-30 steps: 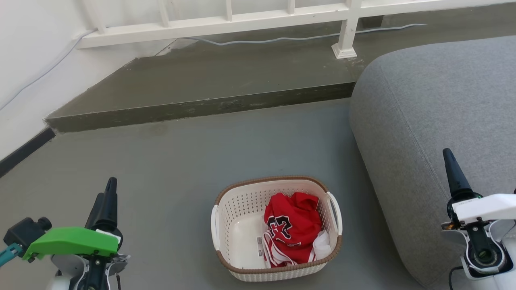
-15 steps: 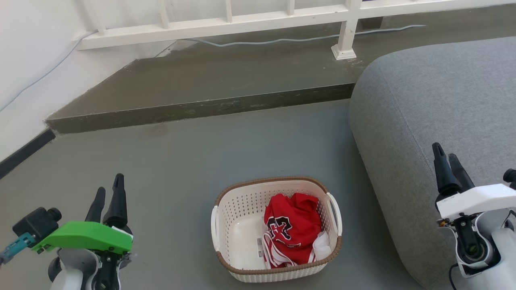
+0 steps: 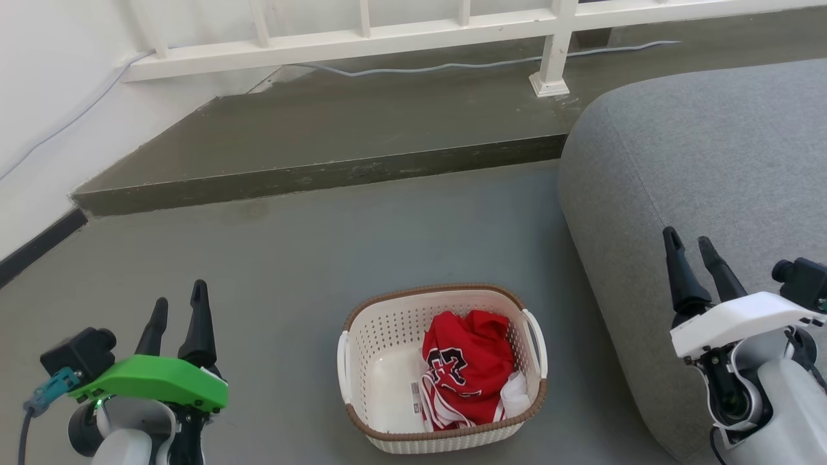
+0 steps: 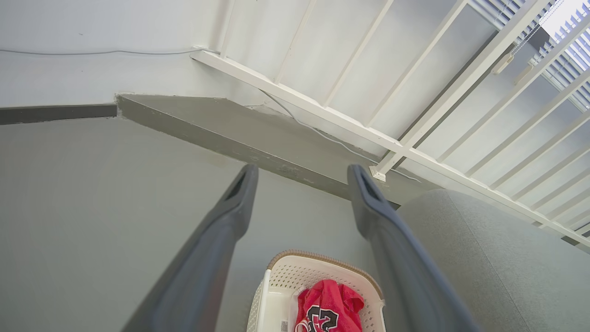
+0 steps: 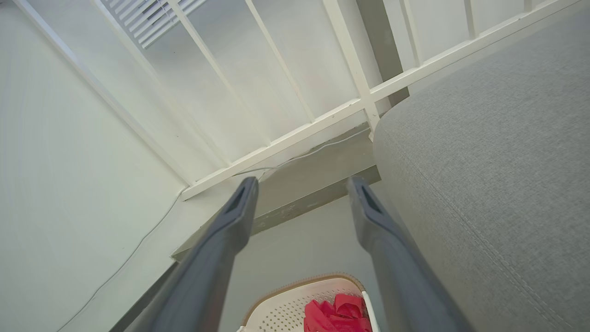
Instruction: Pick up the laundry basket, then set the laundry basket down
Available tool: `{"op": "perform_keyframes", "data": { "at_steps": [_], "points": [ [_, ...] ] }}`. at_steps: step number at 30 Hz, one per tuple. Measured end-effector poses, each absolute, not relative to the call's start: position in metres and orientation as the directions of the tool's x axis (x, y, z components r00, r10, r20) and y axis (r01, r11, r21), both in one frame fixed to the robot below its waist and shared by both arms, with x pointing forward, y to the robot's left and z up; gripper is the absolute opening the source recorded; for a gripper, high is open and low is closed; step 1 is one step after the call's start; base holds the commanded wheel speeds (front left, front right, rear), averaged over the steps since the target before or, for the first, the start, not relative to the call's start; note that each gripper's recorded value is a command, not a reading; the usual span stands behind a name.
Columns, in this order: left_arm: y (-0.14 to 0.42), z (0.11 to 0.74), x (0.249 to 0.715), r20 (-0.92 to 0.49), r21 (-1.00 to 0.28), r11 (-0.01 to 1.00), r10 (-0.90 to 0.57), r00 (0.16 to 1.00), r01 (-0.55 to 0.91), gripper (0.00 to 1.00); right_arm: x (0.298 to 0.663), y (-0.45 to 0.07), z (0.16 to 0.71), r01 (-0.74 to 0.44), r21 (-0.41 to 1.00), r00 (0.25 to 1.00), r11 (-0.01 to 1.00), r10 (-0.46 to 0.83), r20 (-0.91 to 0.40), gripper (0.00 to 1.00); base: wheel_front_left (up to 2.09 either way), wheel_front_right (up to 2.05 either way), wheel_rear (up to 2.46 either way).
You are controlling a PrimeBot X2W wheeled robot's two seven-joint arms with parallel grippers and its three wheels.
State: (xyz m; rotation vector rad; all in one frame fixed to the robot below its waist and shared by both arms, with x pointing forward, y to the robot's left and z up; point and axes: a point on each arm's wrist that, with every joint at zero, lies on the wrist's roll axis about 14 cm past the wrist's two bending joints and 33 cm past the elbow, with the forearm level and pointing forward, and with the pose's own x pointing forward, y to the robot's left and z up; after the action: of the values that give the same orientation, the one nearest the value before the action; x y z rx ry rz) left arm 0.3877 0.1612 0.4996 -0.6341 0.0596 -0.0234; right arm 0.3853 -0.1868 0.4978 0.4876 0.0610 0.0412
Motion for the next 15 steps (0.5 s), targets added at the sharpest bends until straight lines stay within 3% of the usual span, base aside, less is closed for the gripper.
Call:
{"op": "perform_keyframes", "data": {
  "at_steps": [15],
  "points": [
    [0.155,0.496,0.386,-0.037,-0.437,0.899,-0.042,0.998,0.022,1.0,0.384,-0.165,0.499,-0.118,0.293,0.991,0.949,0.129,-0.019,1.0,0.0,0.0,0.0]
  ]
}}
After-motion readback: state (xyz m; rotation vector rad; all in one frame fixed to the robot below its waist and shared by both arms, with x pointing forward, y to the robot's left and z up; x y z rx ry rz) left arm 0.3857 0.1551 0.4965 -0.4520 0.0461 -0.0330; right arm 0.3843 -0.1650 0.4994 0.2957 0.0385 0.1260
